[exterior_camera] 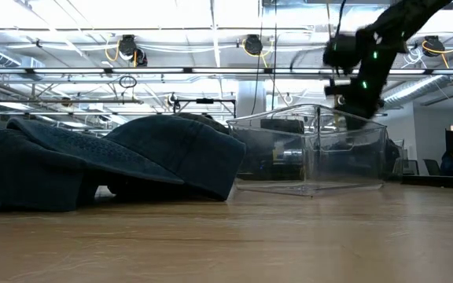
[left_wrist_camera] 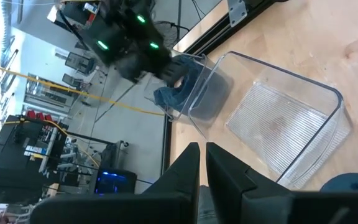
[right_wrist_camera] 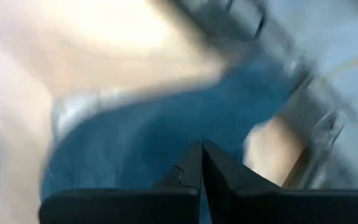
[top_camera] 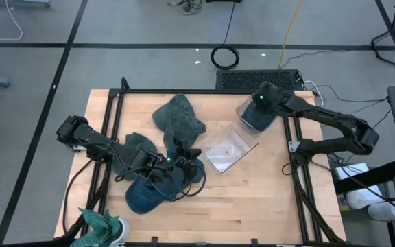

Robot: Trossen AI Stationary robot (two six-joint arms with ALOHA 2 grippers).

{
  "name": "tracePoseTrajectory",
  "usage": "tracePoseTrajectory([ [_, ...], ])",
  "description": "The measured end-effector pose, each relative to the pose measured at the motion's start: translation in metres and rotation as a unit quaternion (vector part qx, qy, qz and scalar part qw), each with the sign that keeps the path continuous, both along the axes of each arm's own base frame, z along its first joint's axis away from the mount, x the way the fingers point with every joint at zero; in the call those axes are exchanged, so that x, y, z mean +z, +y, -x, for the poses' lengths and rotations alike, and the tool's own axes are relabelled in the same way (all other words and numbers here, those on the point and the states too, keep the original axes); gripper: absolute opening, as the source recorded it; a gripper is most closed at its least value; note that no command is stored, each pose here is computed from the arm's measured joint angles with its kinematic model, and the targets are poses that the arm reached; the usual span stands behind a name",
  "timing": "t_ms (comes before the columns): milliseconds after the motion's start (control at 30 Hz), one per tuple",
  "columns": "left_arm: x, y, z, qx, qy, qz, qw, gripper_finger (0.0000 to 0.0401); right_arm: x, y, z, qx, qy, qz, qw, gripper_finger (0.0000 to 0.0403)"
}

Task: Pick & Place hat
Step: Put the right blue cap into the top transparent bin

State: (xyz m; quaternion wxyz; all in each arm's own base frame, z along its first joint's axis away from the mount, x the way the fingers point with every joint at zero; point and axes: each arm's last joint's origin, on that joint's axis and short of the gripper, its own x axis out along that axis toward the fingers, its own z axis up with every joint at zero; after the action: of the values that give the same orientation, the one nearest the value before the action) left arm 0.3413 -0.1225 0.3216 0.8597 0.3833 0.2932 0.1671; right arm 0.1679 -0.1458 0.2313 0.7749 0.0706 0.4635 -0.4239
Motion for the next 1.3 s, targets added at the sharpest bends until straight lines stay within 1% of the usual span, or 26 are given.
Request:
tracePoseTrajectory([
  [100,0.0,0.001,0.0,0.001,0.0,-0.001,1.0,0.0037,0.028,0.01,0.005,0.017,-0.058,0.031,0.998,0.0],
  [167,0.0,0.001,0.0,0.001,0.001,-0.002,1.0,0.0037,0.045,0.02,0.01,0.043,-0.106,0.043,0.992,0.0],
  [233,0.0,0.001,0.0,0.001,0.002,-0.003,1.0,0.0037,0.063,0.033,0.015,0.095,-0.179,0.045,0.978,0.0],
  [267,-0.001,0.001,0.0,0.001,0.004,-0.003,1.0,0.0037,0.07,0.041,0.018,0.127,-0.22,0.037,0.967,0.0],
  [300,-0.002,0.0,0.001,0.002,0.009,-0.002,1.0,0.0037,0.077,0.048,0.02,0.159,-0.266,0.025,0.95,0.0],
  [367,-0.006,-0.002,0.005,0.002,0.031,-0.006,1.0,0.0037,0.084,0.063,0.024,0.229,-0.354,-0.004,0.907,0.0],
  [400,-0.008,-0.003,0.008,0.0,0.045,-0.01,0.999,0.0037,0.086,0.071,0.025,0.272,-0.395,-0.015,0.877,0.0],
  [433,-0.01,-0.004,0.011,-0.001,0.057,-0.013,0.998,0.0037,0.087,0.079,0.027,0.315,-0.43,-0.021,0.846,0.0],
  [500,-0.012,-0.006,0.014,0.004,0.061,-0.005,0.998,0.0038,0.085,0.095,0.03,0.402,-0.491,-0.022,0.772,0.0],
  [533,-0.012,-0.007,0.014,0.01,0.052,0.008,0.999,0.0038,0.082,0.102,0.031,0.439,-0.517,-0.021,0.735,0.0],
  [600,-0.011,-0.009,0.014,0.029,0.022,0.049,0.998,0.0046,0.073,0.114,0.035,0.49,-0.565,-0.007,0.664,0.0],
  [667,-0.008,-0.01,0.015,0.044,0.001,0.093,0.995,0.0065,0.062,0.124,0.038,0.523,-0.606,0.013,0.598,0.0007],
  [700,-0.006,-0.01,0.015,0.047,-0.002,0.119,0.992,0.0079,0.056,0.129,0.04,0.536,-0.622,0.021,0.571,0.0014],
  [733,-0.004,-0.011,0.016,0.047,-0.001,0.146,0.988,0.0093,0.05,0.133,0.042,0.547,-0.633,0.027,0.547,0.0024],
  [800,-0.004,-0.011,0.019,0.054,0.01,0.201,0.978,0.0127,0.038,0.141,0.046,0.566,-0.649,0.037,0.506,0.0052],
  [867,-0.007,-0.008,0.023,0.072,0.037,0.246,0.966,0.0162,0.029,0.149,0.049,0.585,-0.657,0.046,0.474,0.009],
  [900,-0.009,-0.007,0.025,0.084,0.051,0.27,0.958,0.0179,0.026,0.152,0.05,0.593,-0.658,0.05,0.461,0.0111],
  [967,-0.014,-0.004,0.031,0.105,0.089,0.314,0.939,0.021,0.023,0.159,0.051,0.609,-0.657,0.051,0.441,0.0157],
  [1000,-0.016,-0.003,0.033,0.119,0.105,0.331,0.93,0.0224,0.023,0.161,0.051,0.616,-0.655,0.052,0.435,0.018],
  [1033,-0.017,-0.003,0.036,0.133,0.118,0.346,0.921,0.0235,0.022,0.164,0.05,0.621,-0.653,0.056,0.43,0.0201],
  [1100,-0.02,-0.002,0.04,0.164,0.13,0.371,0.905,0.0253,0.026,0.167,0.048,0.619,-0.656,0.07,0.427,0.024],
  [1167,-0.021,0.0,0.042,0.191,0.125,0.386,0.894,0.0264,0.029,0.169,0.047,0.608,-0.66,0.081,0.435,0.0271],
  [1233,-0.02,0.0,0.042,0.204,0.112,0.393,0.89,0.0269,0.032,0.17,0.044,0.604,-0.653,0.073,0.45,0.0292],
  [1300,-0.02,0.001,0.041,0.21,0.098,0.389,0.891,0.027,0.035,0.169,0.039,0.595,-0.64,0.058,0.483,0.0302],
])
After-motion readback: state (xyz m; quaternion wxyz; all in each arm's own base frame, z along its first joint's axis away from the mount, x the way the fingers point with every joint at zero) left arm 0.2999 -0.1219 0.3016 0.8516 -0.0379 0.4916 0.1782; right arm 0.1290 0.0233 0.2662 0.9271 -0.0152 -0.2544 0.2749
